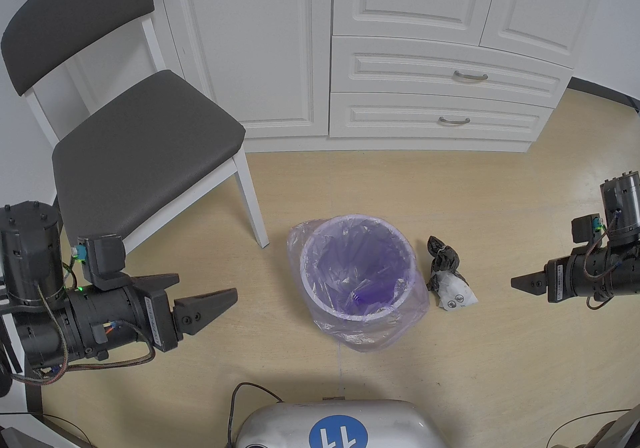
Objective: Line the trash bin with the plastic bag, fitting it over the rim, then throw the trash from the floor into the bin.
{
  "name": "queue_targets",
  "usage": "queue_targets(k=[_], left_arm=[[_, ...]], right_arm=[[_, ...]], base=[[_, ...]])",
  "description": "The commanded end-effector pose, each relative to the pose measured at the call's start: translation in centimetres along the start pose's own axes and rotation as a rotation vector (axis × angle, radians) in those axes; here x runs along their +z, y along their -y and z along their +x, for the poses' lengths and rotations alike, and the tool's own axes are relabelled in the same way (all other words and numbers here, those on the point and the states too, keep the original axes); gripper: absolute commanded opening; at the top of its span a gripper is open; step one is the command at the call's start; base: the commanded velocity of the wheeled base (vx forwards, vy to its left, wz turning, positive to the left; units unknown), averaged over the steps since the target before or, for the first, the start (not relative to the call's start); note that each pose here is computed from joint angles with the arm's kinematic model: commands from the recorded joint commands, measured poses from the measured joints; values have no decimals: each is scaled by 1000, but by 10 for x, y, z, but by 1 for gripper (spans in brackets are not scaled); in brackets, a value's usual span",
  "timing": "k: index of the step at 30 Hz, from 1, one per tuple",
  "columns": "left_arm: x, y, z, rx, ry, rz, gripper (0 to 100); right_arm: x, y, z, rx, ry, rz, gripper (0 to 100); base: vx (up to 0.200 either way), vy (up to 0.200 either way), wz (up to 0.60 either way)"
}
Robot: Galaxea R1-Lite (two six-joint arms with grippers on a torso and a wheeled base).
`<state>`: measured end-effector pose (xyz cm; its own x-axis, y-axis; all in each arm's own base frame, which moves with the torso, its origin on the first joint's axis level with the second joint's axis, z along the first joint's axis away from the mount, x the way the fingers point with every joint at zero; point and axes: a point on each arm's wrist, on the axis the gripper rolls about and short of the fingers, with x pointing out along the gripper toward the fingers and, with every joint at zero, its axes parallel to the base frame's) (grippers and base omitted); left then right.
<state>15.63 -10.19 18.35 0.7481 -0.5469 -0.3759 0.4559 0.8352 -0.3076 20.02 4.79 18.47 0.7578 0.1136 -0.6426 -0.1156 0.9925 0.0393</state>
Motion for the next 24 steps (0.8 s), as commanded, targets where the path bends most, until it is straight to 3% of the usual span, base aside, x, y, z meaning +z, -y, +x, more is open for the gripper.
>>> queue_targets(k=[1,3,7,10,15,19,22,24], left_arm=[[31,11,-32,-16,62,-5,100],[32,11,-34,-14,59,-6,100],[34,13,-41,-9,69,-9,100],[47,15,-39,11,103,-11,100],[86,1,-20,147,89,-58,100],[76,-2,-15,167,11,-129,100],[59,-5,-13,173,-29,-135,100],[55,-6,-11,167,-24,-121,100]], right_arm=[[-5,0,-7,8,20,-7,100],[-5,0,-8,11,33,-9,100],[0,0,-17,24,177,-51,100],[14,-1,-16,17,174,-59,100],[66,-6,7,-5,33,48,100],[89,-13,40,-49,-185,185,100],[83,-14,56,-77,-234,188,100],[83,-15,66,-82,-218,189,100]], base=[[0,0,0],[0,0,0],[0,0,0],[0,0,0],[0,0,0],[0,0,0],[0,0,0],[0,0,0]])
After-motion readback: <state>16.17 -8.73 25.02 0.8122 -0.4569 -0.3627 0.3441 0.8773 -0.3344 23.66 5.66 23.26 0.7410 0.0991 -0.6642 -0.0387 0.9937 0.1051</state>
